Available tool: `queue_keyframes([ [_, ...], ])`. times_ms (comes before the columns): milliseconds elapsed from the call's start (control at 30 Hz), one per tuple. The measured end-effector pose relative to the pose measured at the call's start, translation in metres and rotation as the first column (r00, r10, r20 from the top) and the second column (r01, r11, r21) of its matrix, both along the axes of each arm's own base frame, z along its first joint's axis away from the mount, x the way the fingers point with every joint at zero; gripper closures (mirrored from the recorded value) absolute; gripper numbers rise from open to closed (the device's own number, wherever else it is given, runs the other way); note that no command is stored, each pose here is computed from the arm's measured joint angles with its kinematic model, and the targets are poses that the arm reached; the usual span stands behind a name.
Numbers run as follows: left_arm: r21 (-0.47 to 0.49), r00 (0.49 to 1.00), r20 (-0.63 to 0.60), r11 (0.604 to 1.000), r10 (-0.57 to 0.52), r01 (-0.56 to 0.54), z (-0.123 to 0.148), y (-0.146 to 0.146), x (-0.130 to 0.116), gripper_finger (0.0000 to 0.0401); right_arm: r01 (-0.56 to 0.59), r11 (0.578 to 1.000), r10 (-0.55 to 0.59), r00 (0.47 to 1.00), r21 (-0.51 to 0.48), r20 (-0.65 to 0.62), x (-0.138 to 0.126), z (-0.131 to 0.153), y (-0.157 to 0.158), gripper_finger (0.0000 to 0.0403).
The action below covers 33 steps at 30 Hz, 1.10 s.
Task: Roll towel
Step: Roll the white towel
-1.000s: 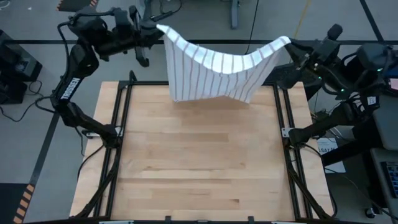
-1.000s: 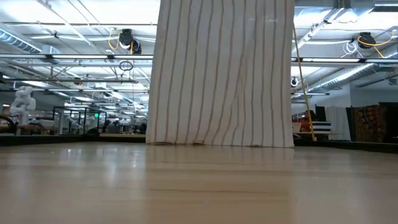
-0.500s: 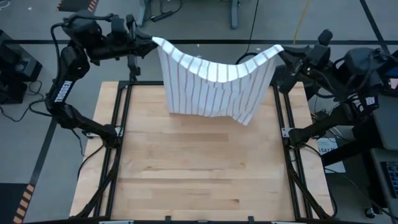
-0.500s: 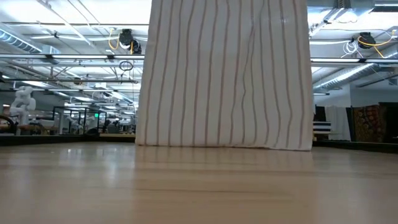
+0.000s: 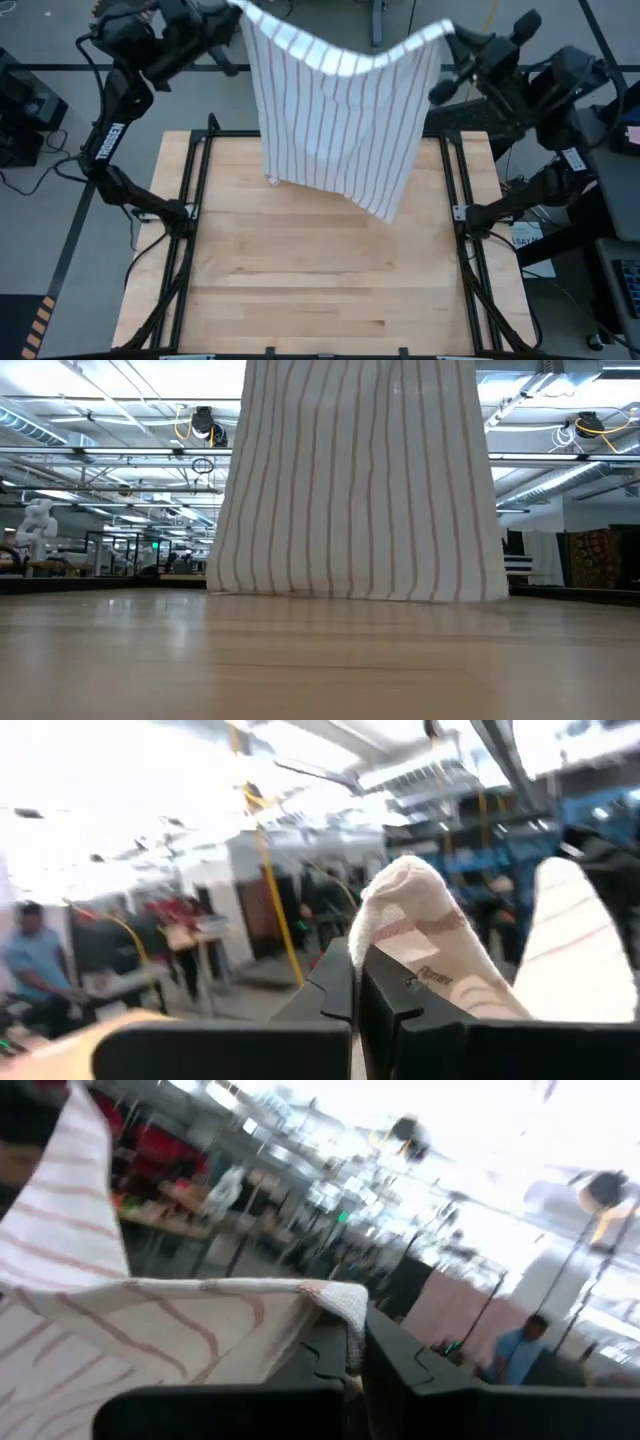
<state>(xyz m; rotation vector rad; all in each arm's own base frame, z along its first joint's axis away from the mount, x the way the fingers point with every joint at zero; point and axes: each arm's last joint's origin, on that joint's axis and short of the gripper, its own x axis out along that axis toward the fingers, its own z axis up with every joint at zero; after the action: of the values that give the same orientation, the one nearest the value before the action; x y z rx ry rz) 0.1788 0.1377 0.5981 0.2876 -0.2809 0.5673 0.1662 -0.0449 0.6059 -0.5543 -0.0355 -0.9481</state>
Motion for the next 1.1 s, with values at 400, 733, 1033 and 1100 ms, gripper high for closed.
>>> queue_keyframes([
  [400,0.219,0.957,0.284,0.968,0.054,-0.119,0.019,0.039,-0.005,0.0401,0.021,0.988,0.002,0.99,-0.155,0.143,-0.001,0.01,-0.065,0.0399],
  [733,0.08,0.919,0.282,0.962,-0.274,0.262,0.017,0.047,-0.015,0.0401,-0.152,0.988,0.142,0.966,0.028,0.218,-0.022,0.003,-0.074,0.0399],
  [1033,-0.287,0.708,0.088,0.663,-0.701,0.692,0.008,0.0,-0.033,0.0401,-0.488,0.778,0.437,0.873,0.396,0.217,-0.036,-0.023,-0.05,0.0399],
  [1100,-0.367,0.698,0.058,0.635,-0.713,0.68,0.001,-0.011,-0.038,0.0401,-0.521,0.725,0.478,0.852,0.451,0.216,-0.04,-0.027,-0.045,0.0399],
])
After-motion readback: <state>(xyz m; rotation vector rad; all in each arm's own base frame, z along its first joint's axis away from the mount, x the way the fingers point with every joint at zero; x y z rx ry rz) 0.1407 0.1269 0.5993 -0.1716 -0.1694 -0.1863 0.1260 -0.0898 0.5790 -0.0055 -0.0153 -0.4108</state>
